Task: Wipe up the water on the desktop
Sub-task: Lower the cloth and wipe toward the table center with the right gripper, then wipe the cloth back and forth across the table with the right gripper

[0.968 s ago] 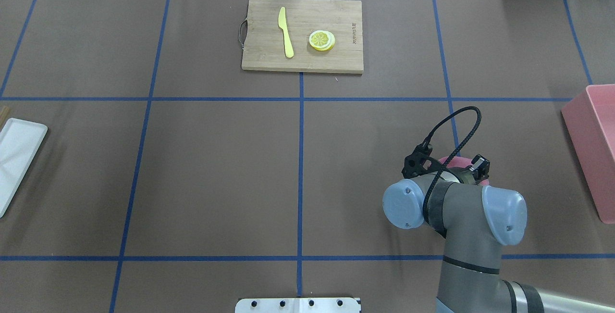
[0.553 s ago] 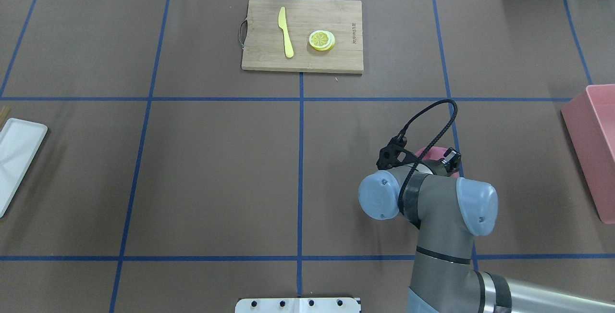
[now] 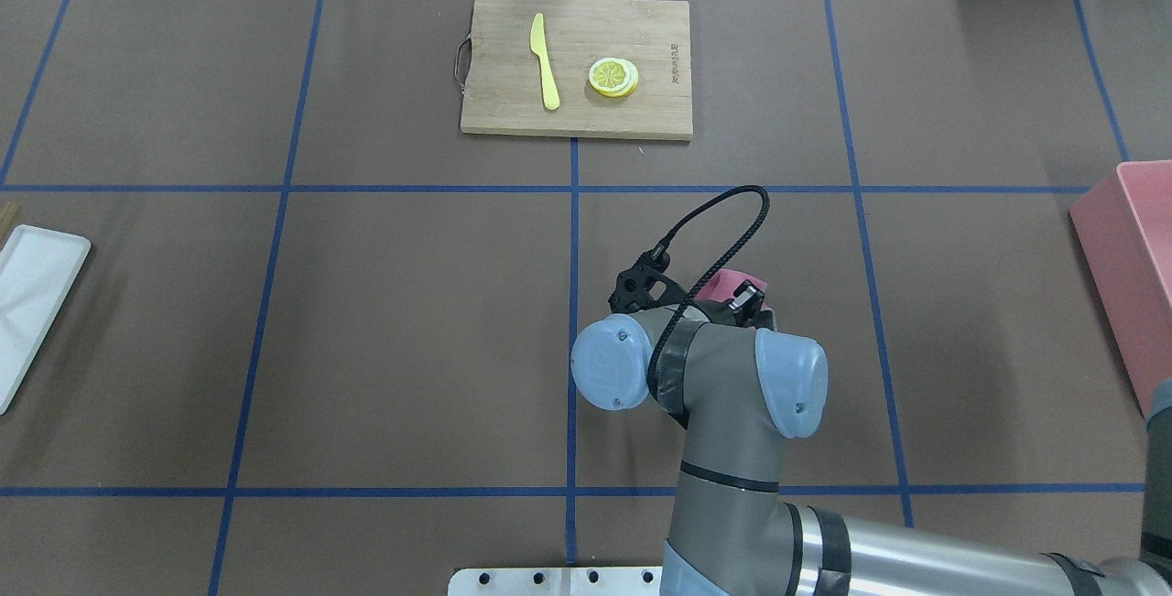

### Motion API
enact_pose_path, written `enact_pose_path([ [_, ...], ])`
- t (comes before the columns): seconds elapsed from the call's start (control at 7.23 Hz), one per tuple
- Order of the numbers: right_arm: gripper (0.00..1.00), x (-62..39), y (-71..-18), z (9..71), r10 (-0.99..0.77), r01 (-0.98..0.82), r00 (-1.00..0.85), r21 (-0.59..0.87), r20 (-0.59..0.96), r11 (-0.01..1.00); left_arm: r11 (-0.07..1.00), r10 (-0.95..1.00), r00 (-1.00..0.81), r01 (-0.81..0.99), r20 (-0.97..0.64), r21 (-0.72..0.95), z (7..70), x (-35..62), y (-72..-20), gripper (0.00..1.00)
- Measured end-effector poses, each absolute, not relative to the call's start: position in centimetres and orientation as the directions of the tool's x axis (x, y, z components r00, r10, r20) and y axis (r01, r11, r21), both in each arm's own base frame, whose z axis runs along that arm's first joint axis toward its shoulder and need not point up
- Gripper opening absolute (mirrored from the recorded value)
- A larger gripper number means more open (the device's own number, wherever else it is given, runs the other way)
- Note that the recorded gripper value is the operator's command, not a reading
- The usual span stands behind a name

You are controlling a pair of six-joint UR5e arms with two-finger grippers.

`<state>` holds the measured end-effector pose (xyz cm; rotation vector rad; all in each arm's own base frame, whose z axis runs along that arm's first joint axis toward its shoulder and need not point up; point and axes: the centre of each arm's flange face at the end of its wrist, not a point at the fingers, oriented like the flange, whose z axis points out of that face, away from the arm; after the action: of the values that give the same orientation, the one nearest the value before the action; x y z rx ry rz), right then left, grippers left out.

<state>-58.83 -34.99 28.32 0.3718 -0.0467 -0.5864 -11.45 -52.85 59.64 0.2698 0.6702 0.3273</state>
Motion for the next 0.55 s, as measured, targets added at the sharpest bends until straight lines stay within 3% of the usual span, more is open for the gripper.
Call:
enact_pose_path([
  [0.55, 0.0, -62.3, -31.5, 20.9, -0.421, 0.314, 0.888, 0.425, 0.186, 0.849, 0.915, 0.379, 0.736, -0.208, -0.562, 0.345, 59.8, -11.4, -52.9, 0.98],
])
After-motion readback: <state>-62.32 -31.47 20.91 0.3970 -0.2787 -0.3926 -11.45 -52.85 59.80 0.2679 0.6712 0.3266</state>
